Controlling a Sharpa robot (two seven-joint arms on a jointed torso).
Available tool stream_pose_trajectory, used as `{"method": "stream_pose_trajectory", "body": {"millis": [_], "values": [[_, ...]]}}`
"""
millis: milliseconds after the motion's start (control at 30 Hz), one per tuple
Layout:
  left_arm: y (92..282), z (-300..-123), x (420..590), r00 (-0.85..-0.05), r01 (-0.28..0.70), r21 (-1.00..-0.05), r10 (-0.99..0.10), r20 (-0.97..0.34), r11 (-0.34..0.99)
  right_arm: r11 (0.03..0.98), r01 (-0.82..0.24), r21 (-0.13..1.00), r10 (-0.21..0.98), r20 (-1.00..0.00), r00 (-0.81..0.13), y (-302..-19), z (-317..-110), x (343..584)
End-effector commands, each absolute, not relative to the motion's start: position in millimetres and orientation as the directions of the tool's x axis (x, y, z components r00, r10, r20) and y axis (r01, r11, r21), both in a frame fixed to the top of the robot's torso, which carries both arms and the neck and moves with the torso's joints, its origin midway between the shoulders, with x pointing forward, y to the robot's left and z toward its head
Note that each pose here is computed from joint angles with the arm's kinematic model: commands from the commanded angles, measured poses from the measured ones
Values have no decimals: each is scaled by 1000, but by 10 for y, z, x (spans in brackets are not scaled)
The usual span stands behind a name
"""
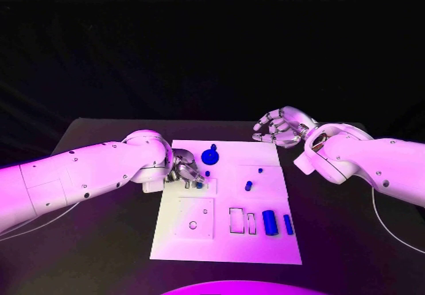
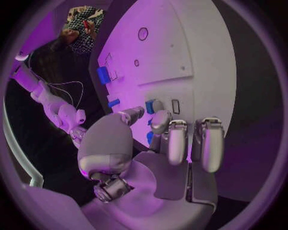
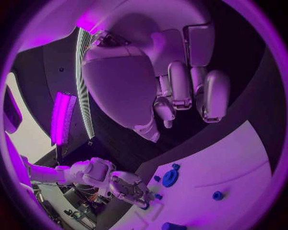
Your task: Assemble the parts on the task board
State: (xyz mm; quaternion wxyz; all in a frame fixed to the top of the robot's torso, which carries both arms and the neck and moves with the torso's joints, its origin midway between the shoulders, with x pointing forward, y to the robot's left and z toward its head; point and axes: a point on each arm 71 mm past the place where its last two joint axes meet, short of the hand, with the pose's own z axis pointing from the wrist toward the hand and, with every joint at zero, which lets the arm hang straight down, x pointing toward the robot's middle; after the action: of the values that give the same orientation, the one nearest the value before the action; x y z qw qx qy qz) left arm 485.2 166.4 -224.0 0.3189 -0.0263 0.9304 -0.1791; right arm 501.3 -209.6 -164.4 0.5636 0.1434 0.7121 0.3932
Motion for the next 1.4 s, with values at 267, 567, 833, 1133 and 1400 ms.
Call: {"method": "stream_pose_trajectory", "body": {"millis": [267,567,833,1133,1400], "values": [[1651,-2303,4794,-815,67,-354,-153,-559,933,650,-264,713,638,-700,-321,-2088,-1632,5004],[1681,-2177,4776,-806,74,-374,-165,-568,924,651,-262,712,638,-701,-319,-2101,-1634,5009],[1684,-1966,4798,-795,96,-393,-167,-583,914,653,-260,711,637,-701,-319,-2110,-1642,5015],[1771,-1737,4871,-782,94,-412,-188,-594,907,655,-257,710,637,-702,-318,-2120,-1651,5026],[1901,-1642,5116,-751,37,-420,-252,-611,907,657,-255,709,638,-704,-313,-2135,-1651,5033]]}}
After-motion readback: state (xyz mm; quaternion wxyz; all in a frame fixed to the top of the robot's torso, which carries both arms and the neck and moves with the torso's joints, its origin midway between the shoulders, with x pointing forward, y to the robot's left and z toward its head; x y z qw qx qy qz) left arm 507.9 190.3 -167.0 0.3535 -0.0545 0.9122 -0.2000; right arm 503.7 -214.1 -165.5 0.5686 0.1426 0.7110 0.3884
